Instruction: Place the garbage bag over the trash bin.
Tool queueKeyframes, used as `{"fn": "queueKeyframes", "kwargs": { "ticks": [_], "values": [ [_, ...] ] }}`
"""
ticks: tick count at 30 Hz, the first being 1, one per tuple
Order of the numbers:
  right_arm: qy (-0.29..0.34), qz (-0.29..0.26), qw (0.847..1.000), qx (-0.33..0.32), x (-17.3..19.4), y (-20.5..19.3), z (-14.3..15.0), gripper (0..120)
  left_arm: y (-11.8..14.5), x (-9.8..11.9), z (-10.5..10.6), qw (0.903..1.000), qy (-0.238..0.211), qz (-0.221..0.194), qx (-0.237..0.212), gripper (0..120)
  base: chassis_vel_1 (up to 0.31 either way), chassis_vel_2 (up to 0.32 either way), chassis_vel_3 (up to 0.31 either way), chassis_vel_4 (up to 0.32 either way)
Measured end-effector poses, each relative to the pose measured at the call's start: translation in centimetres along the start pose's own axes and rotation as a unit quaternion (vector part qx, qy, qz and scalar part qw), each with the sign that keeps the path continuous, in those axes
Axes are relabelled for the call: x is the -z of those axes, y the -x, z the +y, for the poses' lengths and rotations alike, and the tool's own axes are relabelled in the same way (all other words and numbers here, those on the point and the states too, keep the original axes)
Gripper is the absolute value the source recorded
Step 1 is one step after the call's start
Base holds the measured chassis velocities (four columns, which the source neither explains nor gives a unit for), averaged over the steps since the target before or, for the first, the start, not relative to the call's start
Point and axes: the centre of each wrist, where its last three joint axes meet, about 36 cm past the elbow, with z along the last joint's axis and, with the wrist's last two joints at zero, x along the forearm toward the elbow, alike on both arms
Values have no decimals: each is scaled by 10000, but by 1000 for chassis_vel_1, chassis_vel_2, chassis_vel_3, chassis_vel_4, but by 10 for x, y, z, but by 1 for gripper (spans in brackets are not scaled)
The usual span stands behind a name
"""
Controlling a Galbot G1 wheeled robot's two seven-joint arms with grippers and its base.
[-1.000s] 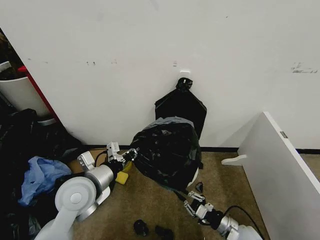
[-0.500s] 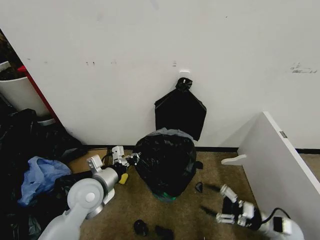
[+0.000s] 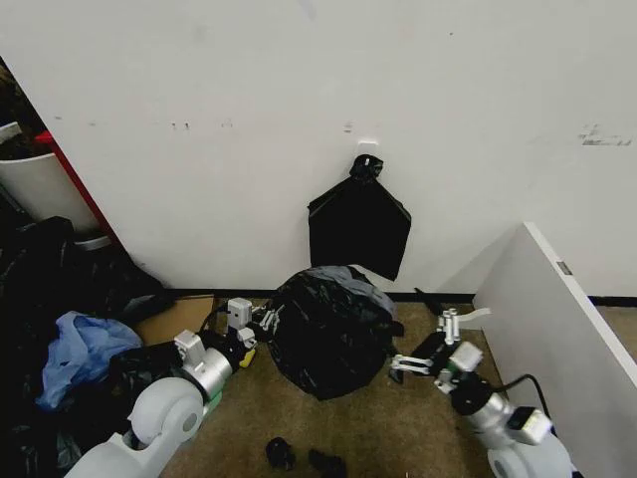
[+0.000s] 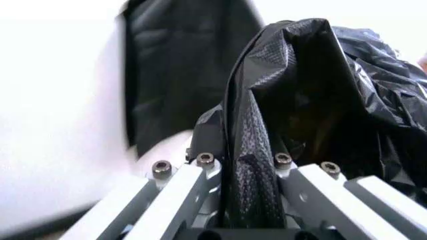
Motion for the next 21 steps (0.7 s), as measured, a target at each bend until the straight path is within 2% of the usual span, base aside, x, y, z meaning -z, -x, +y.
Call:
{"fn": "queueKeyframes", "kwargs": {
  "ticks": [2, 4, 8, 12, 14, 15, 21],
  "values": [
    [-247, 164, 9995, -43, -5, 3, 0, 100, -4, -4, 2, 9989, 282, -152, -339, 5, 0, 0, 0, 0],
    [-357, 242, 9990, -76, -9, 3, 0, 100, -7, -7, 2, 9977, 446, -198, -465, 5, 0, 0, 0, 0],
    [-625, 340, 9975, -2, -14, 2, -1, 91, -9, -8, 3, 9970, 562, -194, -502, 5, 0, 0, 0, 0],
    [-1331, 494, 9898, 116, -15, -5, -15, 75, -8, -9, 5, 9968, 627, -153, -471, 5, 0, 0, 0, 0],
    [-1428, 537, 9883, 84, -14, -7, -17, 67, -8, -12, 7, 9970, 631, -123, -423, 5, 0, 0, 0, 0],
    [-1428, 537, 9883, 84, -14, -7, -17, 67, -8, -12, 7, 9970, 631, -123, -423, 5, 0, 0, 0, 0],
    [-1497, 653, 9865, 110, -19, -16, -28, 41, -6, -16, 8, 9976, 579, -57, -378, 5, 0, 0, 0, 0]
  ]
}}
